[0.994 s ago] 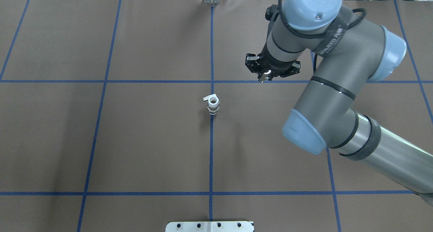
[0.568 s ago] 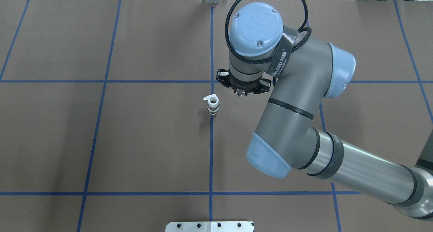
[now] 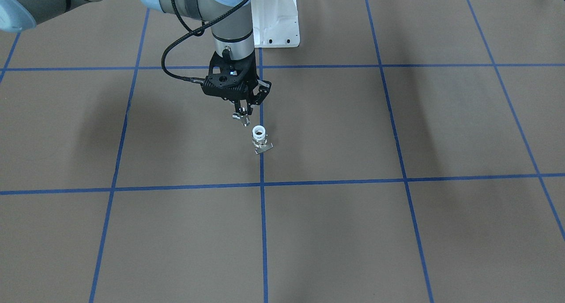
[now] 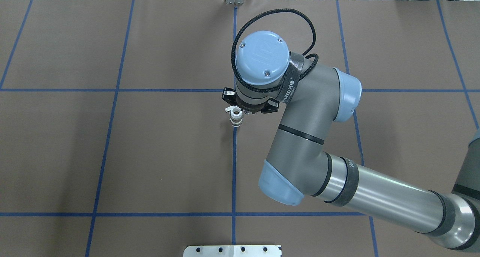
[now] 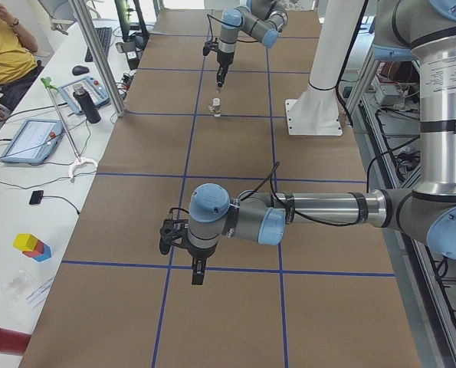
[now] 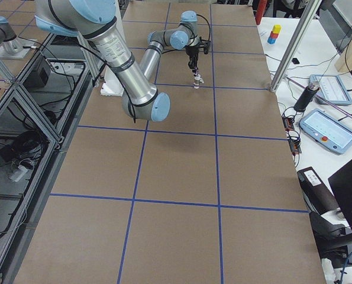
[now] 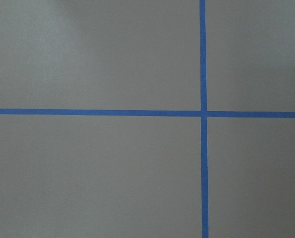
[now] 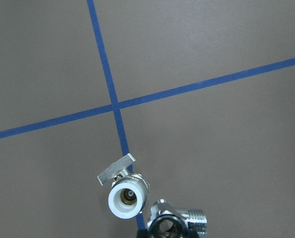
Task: Assemble PPR valve and pipe with both arms
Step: 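Lower the chrome valve onto the top of the white fitting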
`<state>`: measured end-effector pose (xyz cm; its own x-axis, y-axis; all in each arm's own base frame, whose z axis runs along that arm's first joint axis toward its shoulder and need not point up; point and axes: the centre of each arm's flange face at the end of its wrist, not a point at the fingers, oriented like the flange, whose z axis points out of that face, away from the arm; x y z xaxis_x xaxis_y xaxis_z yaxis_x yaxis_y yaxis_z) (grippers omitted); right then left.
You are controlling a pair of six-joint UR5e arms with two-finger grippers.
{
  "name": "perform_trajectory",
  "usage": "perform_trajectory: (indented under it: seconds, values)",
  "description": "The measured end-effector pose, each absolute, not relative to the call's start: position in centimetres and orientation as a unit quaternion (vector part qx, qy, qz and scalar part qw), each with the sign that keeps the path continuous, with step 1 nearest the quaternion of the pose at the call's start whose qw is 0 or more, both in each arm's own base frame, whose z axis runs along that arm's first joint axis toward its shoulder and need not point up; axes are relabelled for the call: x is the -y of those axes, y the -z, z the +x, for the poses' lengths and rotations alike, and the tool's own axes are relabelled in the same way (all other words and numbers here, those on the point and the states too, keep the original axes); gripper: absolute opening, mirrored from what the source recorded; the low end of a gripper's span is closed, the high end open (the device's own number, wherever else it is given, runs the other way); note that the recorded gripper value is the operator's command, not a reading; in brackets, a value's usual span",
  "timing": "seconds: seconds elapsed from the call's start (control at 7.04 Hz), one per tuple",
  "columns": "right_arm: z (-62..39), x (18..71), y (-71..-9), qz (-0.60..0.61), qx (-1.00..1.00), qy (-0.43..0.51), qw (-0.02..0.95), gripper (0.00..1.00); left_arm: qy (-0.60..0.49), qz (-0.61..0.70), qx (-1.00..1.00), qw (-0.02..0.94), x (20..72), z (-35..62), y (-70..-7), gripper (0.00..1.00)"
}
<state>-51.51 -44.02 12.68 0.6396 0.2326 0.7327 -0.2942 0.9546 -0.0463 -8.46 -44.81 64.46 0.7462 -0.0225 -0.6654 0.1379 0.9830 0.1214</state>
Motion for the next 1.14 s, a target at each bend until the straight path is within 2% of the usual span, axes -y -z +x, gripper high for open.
perform_trajectory:
  seconds: [1.14]
  values:
    - [-54.7,45.3,-12.0,0.04,0.394,-0.16,0.904,0.0,0.042,0.083,-0.354,0.931,44.8,-8.5,-64.3,1.0]
